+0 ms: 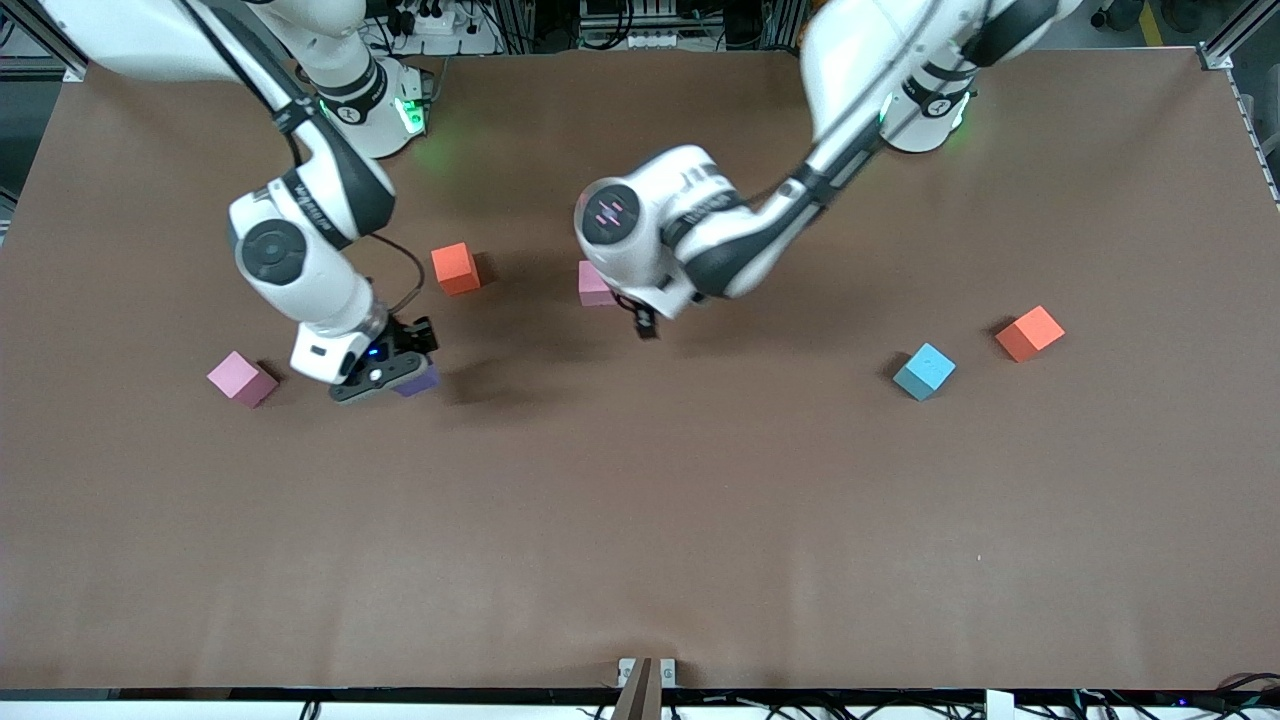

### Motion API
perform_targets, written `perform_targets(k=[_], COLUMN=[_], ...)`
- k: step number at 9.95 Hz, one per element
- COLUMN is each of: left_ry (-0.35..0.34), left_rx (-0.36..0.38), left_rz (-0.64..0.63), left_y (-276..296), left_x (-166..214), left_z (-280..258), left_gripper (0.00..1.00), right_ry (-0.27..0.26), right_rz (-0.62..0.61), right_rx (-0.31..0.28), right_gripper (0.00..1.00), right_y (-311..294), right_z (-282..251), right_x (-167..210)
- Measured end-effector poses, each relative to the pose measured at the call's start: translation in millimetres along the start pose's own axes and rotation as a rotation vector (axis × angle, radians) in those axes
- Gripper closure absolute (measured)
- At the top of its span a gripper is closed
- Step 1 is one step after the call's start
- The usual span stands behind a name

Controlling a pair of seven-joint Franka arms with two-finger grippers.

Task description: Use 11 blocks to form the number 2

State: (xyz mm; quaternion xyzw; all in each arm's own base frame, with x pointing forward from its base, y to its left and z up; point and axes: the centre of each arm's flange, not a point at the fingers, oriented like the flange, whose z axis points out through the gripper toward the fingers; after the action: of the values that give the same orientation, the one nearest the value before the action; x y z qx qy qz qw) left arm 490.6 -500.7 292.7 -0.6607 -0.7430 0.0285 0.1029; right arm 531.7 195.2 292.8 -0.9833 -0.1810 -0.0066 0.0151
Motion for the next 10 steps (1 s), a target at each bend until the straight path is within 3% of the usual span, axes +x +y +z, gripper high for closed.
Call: perform_targets(k=[3, 5, 7, 10], left_ry=[-0.028, -0.053, -0.059, -0.058], left_rx=[0.014, 0.007, 0.004, 0.018], left_rz=[0.009, 0.044, 0.067, 0.139], left_y=[104, 152, 174, 192], left_x=[110, 182, 232, 290], left_z=[-18, -32, -39, -33], left_gripper=[0.0, 0.0, 0.0, 0.0], right_ry=[-0.013, 0.01, 0.024, 0.001], right_rz=[0.123, 0.193, 0.261, 0.299], right_rx=[0.076, 0.109, 0.104, 0.071], right_gripper=[0.44, 0.44, 0.44, 0.44], right_y=[-107, -157, -195, -252], right_z=[-6, -12, 0, 36], right_x=[-3, -7, -11, -13])
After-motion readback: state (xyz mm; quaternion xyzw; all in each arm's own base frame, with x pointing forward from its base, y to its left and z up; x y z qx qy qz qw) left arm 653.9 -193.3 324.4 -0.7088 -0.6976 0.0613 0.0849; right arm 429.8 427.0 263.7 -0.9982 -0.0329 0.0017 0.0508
